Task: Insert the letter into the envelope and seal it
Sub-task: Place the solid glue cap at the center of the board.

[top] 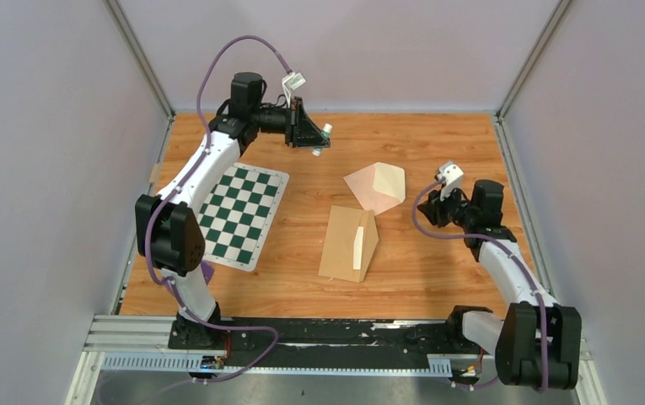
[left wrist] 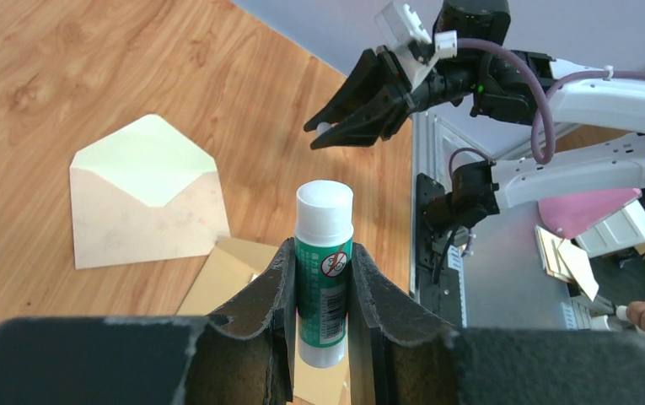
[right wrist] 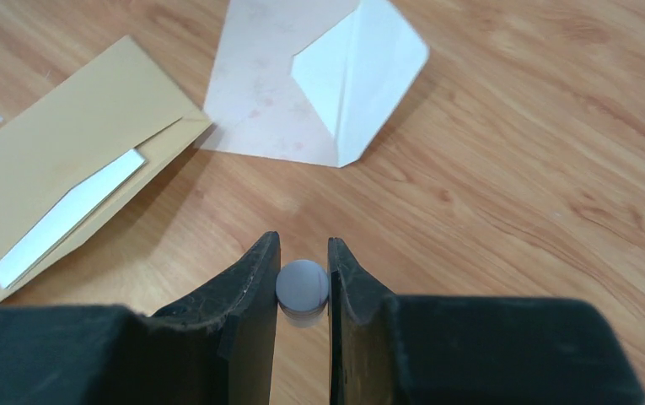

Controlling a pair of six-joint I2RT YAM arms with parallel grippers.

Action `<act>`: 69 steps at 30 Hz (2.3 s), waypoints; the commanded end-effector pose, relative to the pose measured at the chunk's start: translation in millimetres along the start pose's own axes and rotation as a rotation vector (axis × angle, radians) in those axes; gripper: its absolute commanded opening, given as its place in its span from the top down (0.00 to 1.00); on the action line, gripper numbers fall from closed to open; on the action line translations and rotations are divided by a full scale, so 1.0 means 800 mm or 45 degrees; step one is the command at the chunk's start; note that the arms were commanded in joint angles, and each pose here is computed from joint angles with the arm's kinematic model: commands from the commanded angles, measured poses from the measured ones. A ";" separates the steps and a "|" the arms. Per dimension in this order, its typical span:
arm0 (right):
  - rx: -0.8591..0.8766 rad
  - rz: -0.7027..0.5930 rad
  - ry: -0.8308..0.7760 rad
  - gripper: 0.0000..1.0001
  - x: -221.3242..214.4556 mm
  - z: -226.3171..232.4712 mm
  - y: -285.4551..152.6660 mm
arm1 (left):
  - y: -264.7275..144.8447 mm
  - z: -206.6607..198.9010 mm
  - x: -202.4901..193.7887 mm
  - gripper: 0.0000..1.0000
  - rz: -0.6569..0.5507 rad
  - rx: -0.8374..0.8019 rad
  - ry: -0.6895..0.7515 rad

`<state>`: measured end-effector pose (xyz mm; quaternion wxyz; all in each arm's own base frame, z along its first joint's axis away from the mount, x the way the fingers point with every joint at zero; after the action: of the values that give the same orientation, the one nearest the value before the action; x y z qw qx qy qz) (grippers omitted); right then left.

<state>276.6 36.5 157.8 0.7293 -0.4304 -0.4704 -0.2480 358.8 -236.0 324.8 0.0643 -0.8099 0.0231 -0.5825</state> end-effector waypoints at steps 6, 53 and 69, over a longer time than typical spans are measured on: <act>0.625 0.121 -0.271 0.89 -0.036 0.034 0.014 | -0.018 -0.016 0.003 1.00 0.050 0.050 0.083; -0.510 1.408 0.715 0.49 -0.154 -0.021 0.020 | -0.050 -0.006 -0.010 1.00 0.129 0.250 0.104; -0.445 1.247 0.576 0.47 -0.085 -0.018 0.005 | -0.048 -0.006 -0.005 1.00 0.103 0.235 0.074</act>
<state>248.5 41.2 77.2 0.7919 -0.6053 0.0720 -0.0354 358.3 -198.7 303.2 0.1815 -0.7933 0.0171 -0.5810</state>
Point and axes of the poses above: each gripper's point midway between its finger pads, its own y axis out along the fingers, its own z axis along the line the jaws close on, x = y × z, the point moved 6 cm from there along -y, back along the fingers, and after that the axes turned 13 degrees about y, right-handed, at the moved point
